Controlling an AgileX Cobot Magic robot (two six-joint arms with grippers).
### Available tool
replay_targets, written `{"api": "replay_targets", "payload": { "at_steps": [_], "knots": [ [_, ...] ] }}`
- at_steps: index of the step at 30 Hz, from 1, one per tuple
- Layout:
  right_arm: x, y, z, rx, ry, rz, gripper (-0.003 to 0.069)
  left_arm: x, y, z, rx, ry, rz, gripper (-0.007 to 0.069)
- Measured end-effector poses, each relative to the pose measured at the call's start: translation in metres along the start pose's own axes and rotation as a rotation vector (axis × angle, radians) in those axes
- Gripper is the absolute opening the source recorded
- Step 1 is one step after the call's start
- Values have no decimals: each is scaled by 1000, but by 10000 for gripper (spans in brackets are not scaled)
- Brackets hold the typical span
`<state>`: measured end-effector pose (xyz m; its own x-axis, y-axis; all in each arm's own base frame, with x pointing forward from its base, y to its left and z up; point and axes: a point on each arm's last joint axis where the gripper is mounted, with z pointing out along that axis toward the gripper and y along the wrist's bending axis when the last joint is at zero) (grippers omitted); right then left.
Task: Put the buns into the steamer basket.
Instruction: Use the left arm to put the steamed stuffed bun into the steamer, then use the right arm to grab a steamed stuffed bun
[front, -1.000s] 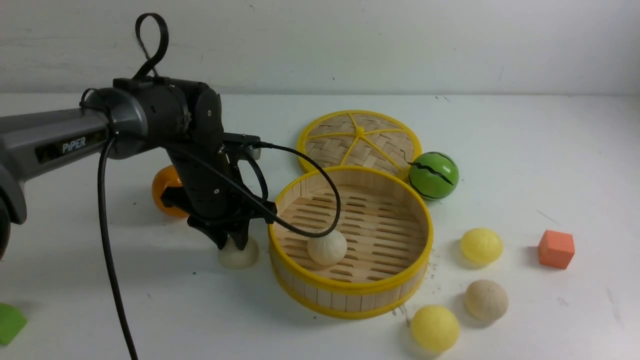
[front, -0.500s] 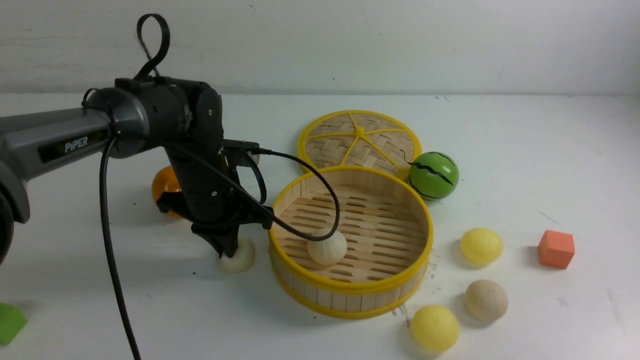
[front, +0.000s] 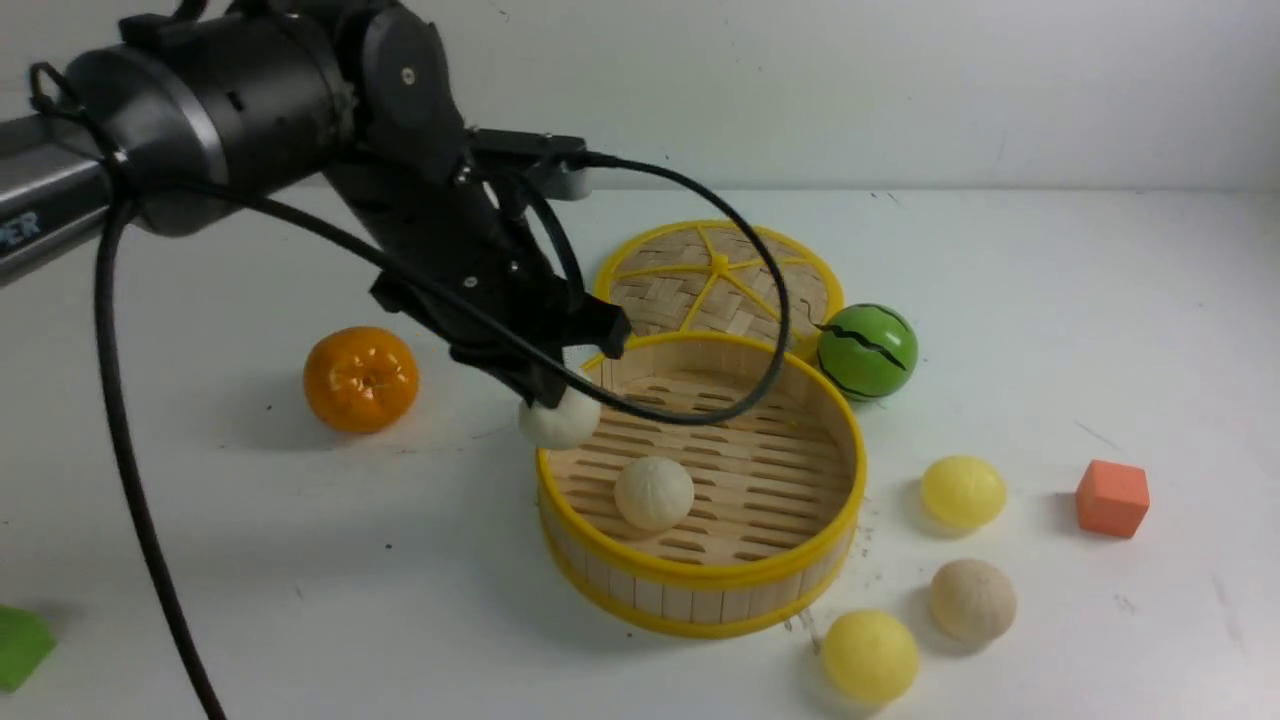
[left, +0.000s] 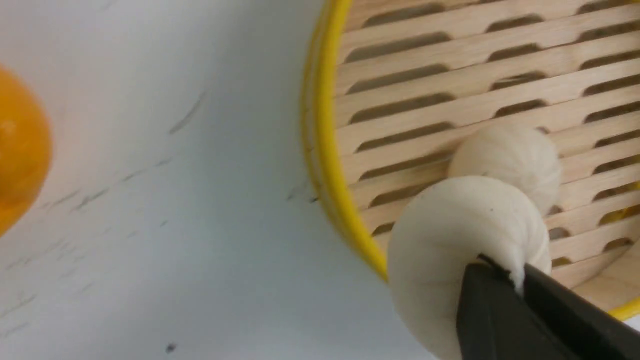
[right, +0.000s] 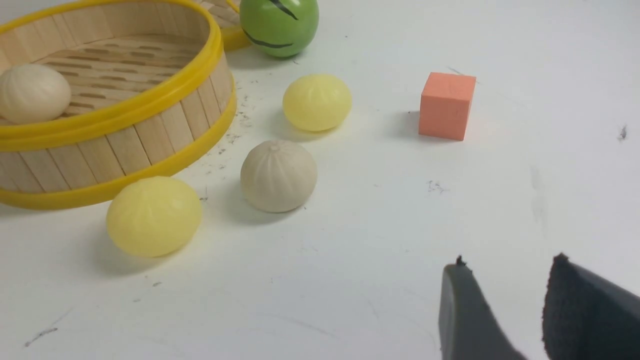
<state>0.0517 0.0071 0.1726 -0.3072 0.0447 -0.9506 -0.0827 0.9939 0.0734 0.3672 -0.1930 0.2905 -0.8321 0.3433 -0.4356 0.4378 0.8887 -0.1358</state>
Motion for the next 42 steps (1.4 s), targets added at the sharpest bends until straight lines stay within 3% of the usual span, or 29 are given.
{"api": "replay_targets", "payload": {
  "at_steps": [3,15,19,23,26,28,34,38,42],
  "knots": [
    [0,0,0,0,0,0,239,-16,-11,20,1,-30,39,-10],
    [0,0,0,0,0,0,239,-40,4,86,-109,4,53,9],
    [0,0,0,0,0,0,239,-36,6,97,-112,44,55,100],
    [0,0,0,0,0,0,239,-37,4,83,-113,75,53,310],
    [0,0,0,0,0,0,239,-41,-1,58,-90,75,39,376],
    [0,0,0,0,0,0,239,-43,-5,36,-79,62,31,369],
    [0,0,0,0,0,0,239,-27,-21,-103,-30,-162,42,9],
    [0,0,0,0,0,0,239,4,-25,-152,-7,-279,36,-14],
    [0,0,0,0,0,0,239,68,-25,-177,50,-431,0,-14]
  ]
}}
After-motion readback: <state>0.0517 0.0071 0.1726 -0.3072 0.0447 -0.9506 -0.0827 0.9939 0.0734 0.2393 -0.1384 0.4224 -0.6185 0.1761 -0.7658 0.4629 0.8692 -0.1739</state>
